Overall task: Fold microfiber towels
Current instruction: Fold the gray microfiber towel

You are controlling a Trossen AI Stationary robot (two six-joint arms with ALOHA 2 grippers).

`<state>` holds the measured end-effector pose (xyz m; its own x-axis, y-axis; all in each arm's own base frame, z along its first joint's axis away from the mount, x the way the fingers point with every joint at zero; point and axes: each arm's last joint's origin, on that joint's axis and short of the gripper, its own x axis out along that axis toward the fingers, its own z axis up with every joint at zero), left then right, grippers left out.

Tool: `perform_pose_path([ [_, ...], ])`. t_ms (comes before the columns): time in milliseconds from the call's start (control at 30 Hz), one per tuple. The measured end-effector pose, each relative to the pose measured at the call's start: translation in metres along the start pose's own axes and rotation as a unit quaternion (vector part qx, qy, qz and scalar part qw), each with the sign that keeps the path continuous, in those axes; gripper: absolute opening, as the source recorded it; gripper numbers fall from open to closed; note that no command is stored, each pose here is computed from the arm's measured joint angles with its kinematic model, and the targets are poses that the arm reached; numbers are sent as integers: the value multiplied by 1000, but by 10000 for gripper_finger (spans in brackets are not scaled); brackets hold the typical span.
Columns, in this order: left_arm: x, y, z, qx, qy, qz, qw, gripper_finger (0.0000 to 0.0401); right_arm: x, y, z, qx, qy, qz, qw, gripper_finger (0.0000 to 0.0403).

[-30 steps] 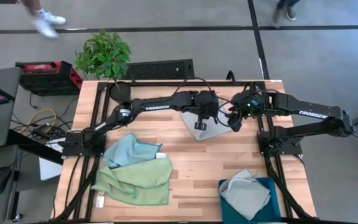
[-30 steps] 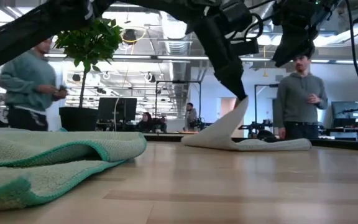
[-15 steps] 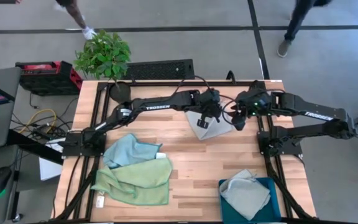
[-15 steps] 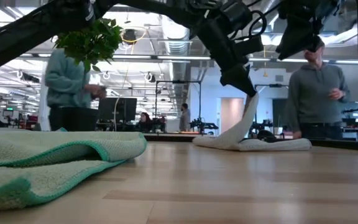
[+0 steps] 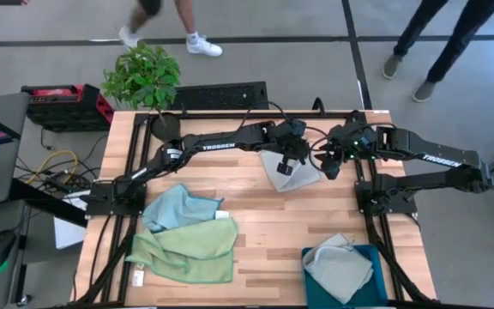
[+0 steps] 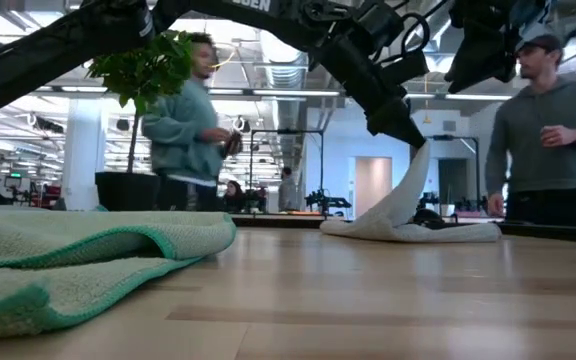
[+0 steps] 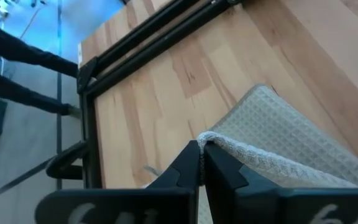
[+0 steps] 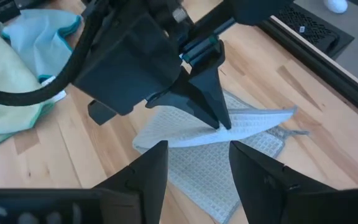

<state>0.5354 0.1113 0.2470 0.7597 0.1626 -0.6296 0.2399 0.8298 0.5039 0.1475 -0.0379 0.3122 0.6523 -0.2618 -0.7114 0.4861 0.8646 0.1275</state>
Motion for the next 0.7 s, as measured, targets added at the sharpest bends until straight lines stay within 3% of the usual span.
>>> perform_pose_path([
  [400, 4, 1, 1, -15, -11, 9, 1000, 49, 0, 0, 0, 0, 0, 0, 1000, 195],
  [700, 23, -9, -4, -83, 2, 25, 996, 106, 0, 0, 0, 0, 2, 0, 1000, 195],
])
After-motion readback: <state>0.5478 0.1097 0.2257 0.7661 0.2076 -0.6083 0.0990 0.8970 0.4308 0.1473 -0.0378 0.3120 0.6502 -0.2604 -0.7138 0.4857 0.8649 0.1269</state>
